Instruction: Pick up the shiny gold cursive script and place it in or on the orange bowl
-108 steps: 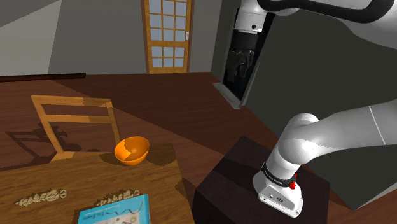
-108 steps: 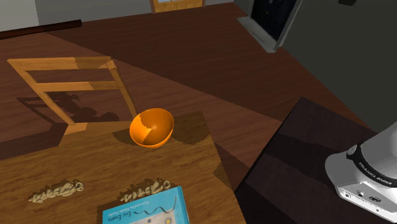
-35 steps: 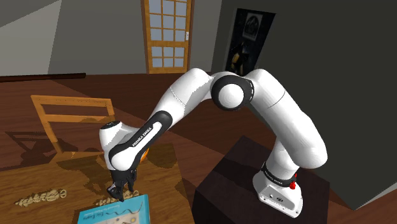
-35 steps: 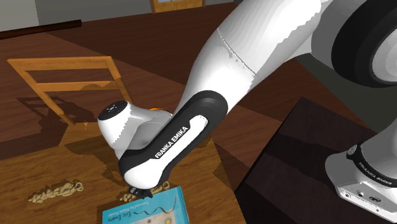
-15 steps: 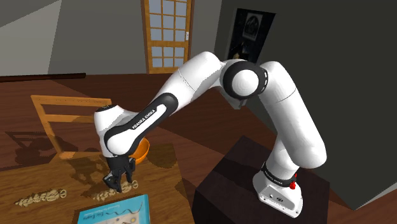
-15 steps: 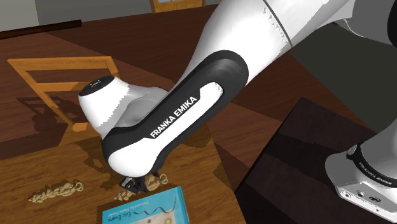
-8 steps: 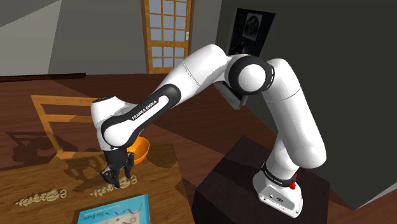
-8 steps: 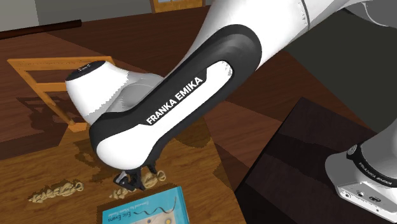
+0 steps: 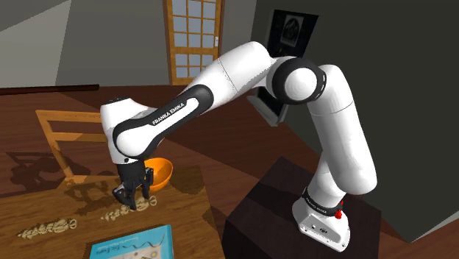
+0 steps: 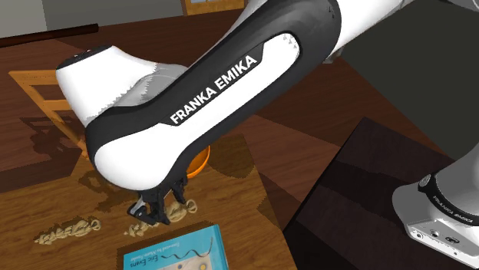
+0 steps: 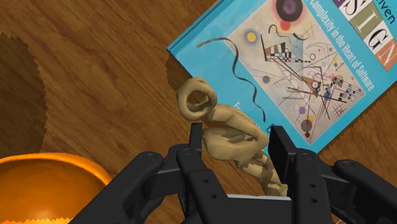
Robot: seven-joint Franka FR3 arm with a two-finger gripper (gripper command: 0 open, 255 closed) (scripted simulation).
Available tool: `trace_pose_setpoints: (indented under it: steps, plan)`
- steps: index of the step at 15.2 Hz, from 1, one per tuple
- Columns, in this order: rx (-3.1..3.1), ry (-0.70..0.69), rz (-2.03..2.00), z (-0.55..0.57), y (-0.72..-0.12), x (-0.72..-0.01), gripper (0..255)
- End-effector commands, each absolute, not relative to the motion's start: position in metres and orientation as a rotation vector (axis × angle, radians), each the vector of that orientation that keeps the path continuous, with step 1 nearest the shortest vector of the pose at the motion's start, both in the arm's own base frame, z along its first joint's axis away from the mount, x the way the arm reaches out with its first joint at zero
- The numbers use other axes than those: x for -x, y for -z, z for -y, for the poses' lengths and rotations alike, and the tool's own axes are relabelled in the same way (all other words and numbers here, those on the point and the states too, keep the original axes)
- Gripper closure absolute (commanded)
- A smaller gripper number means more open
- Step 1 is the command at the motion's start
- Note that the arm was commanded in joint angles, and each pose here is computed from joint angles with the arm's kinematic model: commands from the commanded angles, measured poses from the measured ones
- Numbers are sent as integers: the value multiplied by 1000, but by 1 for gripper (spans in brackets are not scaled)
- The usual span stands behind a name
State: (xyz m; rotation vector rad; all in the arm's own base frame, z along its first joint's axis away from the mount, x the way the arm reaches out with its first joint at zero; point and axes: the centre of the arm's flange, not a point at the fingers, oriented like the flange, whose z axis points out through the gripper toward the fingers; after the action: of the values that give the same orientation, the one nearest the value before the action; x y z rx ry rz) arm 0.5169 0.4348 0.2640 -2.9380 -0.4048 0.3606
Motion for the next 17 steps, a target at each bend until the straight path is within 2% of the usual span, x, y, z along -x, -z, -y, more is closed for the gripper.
trace_pose_setpoints:
  steps: [1, 17]
  plan:
    - [2938, -361, 405, -434, -275, -517, 255]
    - [2938, -361, 405, -283, -293, -644, 255]
